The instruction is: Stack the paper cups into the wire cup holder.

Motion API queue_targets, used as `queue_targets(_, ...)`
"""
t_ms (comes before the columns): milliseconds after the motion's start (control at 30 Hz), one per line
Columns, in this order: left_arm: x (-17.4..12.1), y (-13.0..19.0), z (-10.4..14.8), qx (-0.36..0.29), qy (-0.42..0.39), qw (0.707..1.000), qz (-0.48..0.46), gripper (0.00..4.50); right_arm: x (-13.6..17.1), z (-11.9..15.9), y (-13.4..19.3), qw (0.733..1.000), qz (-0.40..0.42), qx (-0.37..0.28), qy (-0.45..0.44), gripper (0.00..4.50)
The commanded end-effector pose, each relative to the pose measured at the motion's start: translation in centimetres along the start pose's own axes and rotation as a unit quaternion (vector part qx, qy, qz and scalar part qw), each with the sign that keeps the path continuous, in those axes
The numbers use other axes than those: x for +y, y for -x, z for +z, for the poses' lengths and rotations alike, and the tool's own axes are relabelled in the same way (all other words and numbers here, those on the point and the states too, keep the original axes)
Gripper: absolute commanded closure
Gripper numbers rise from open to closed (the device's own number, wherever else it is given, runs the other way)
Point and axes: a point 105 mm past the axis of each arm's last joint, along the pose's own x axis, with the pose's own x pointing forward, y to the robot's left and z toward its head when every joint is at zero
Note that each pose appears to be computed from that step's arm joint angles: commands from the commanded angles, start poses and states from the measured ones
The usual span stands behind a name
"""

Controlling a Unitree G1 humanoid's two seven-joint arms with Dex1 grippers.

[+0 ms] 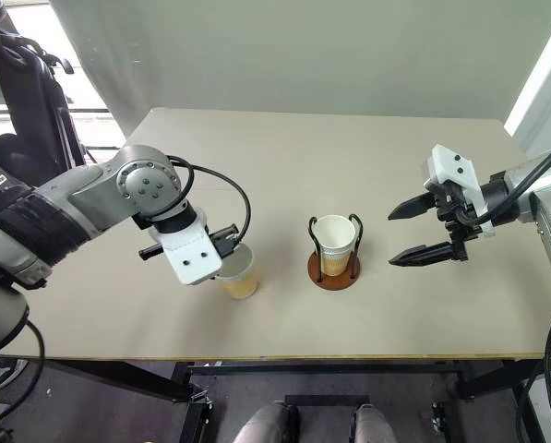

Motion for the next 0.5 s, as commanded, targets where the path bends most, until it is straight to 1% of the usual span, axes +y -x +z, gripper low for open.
queue_targets(33, 1.7, 3.5, -1.3, 0.037, 0.011, 0.998, 0.045, 4.47, -0.1, 0.9, 1.0, 1.000, -0.017, -0.004, 0.020, 0.00)
queue_targets(267, 4.4, 5.7, -2.0, 0.049, 0.020, 0.994, 0.096, 4.47, -0.5, 0.4, 1.3, 0.999, -0.024, 0.001, 0.023, 0.00)
queue_targets(500, 6.9, 7.9, -1.3, 0.037, 0.027, 0.988, 0.146, 4.47, -1.5, -0.4, 2.0, 0.999, -0.044, -0.001, 0.026, 0.00)
